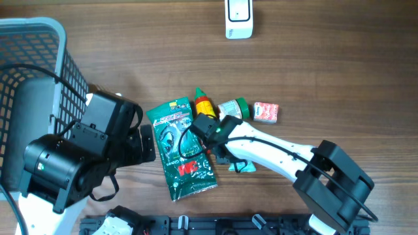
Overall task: Scan the item barcode
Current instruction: 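Move the right gripper to the wipes pack and grasp it, then lift the wipes pack and hold it toward the white scanner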
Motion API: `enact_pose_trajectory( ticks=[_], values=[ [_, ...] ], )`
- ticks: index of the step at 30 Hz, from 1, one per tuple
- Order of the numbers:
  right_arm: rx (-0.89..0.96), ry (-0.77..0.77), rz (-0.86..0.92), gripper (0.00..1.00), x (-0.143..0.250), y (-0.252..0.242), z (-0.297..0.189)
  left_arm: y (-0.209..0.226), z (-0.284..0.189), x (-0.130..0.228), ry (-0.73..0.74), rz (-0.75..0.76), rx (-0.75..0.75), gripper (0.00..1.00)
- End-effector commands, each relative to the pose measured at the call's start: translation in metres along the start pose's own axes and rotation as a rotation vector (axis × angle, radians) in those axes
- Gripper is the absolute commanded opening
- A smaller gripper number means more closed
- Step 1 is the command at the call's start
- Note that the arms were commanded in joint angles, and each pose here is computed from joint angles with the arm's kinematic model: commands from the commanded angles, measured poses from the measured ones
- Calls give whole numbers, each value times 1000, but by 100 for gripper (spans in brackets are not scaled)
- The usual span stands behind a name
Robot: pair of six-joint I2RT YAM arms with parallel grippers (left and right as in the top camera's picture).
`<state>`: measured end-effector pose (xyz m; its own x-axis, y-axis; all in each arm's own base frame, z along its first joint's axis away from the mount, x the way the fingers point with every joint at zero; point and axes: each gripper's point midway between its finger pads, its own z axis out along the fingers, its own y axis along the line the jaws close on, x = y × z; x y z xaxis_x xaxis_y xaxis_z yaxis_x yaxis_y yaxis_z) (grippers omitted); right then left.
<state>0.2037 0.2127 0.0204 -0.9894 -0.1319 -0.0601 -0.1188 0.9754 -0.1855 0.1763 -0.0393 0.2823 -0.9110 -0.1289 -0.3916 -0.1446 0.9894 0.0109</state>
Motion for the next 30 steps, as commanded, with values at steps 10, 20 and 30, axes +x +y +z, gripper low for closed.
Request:
enact_pose_trajectory(
  ticks=[10,20,30],
  values=[
    [-713,-119,-20,4,-18,14,-159,3,-2,-2,-14,-16,-8,100],
    [-1622,-254,-552,4,-4,12,-298,3,-2,-2,-14,-16,-8,100],
    [-1771,-88,-452,4,-20,7,-360,3,-2,-2,-14,-16,-8,100]
  ],
)
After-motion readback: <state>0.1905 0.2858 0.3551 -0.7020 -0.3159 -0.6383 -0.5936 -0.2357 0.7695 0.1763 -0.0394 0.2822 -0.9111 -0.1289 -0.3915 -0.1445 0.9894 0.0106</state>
